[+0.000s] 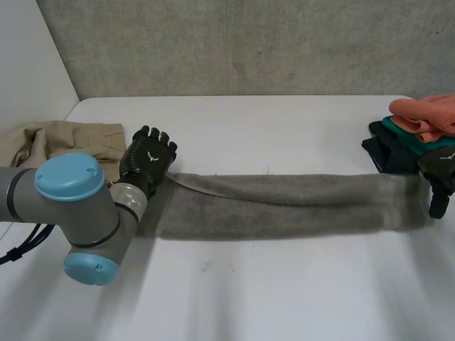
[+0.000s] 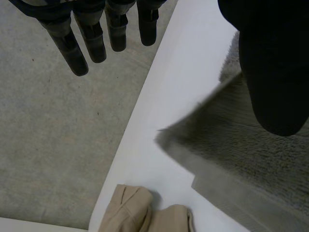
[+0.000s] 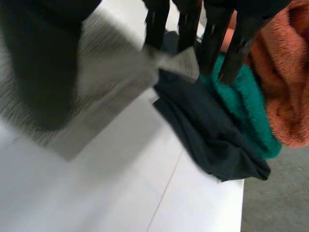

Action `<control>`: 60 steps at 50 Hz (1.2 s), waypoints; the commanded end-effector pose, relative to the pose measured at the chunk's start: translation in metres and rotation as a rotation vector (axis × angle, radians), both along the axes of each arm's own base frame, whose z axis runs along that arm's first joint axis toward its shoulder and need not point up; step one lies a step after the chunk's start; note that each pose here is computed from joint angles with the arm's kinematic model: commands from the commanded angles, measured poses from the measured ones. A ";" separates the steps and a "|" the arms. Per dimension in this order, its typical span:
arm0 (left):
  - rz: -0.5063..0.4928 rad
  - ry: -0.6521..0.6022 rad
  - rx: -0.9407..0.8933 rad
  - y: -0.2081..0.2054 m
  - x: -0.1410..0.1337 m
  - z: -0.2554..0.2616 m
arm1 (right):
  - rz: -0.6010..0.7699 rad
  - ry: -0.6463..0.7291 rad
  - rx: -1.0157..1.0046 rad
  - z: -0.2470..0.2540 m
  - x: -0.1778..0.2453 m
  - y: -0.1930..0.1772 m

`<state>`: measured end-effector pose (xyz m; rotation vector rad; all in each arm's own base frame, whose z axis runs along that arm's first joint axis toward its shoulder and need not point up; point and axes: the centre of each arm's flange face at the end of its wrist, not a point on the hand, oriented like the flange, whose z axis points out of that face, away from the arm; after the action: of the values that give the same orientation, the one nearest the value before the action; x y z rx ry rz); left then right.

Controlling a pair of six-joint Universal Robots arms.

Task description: Fold the laundry.

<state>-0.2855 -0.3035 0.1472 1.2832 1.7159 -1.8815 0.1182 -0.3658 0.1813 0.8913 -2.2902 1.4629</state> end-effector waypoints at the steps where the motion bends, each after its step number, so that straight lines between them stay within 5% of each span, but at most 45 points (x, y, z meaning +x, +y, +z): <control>1: 0.004 0.051 0.022 0.004 0.000 0.003 | 0.000 -0.112 -0.002 0.004 0.004 -0.002; 13: 0.010 0.100 0.064 0.013 0.007 0.004 | 0.110 -0.133 0.015 0.004 0.014 0.009; 24: 0.015 0.094 0.077 0.013 0.009 -0.001 | 0.043 -0.145 -0.081 0.008 0.007 -0.003; 32: 0.025 0.095 0.081 0.015 0.013 0.000 | 0.020 -0.190 -0.199 0.056 -0.001 0.008; 43: 0.019 0.095 0.085 0.021 0.013 0.001 | 0.151 -0.081 0.002 0.001 0.000 0.043; 60: 0.019 0.094 0.086 0.023 0.013 0.002 | 0.180 -0.055 -0.021 -0.058 -0.010 0.015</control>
<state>-0.2730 -0.2811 0.1489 1.2241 1.8673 -1.9058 0.1081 -0.3443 0.1314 1.0708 -2.2865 1.5776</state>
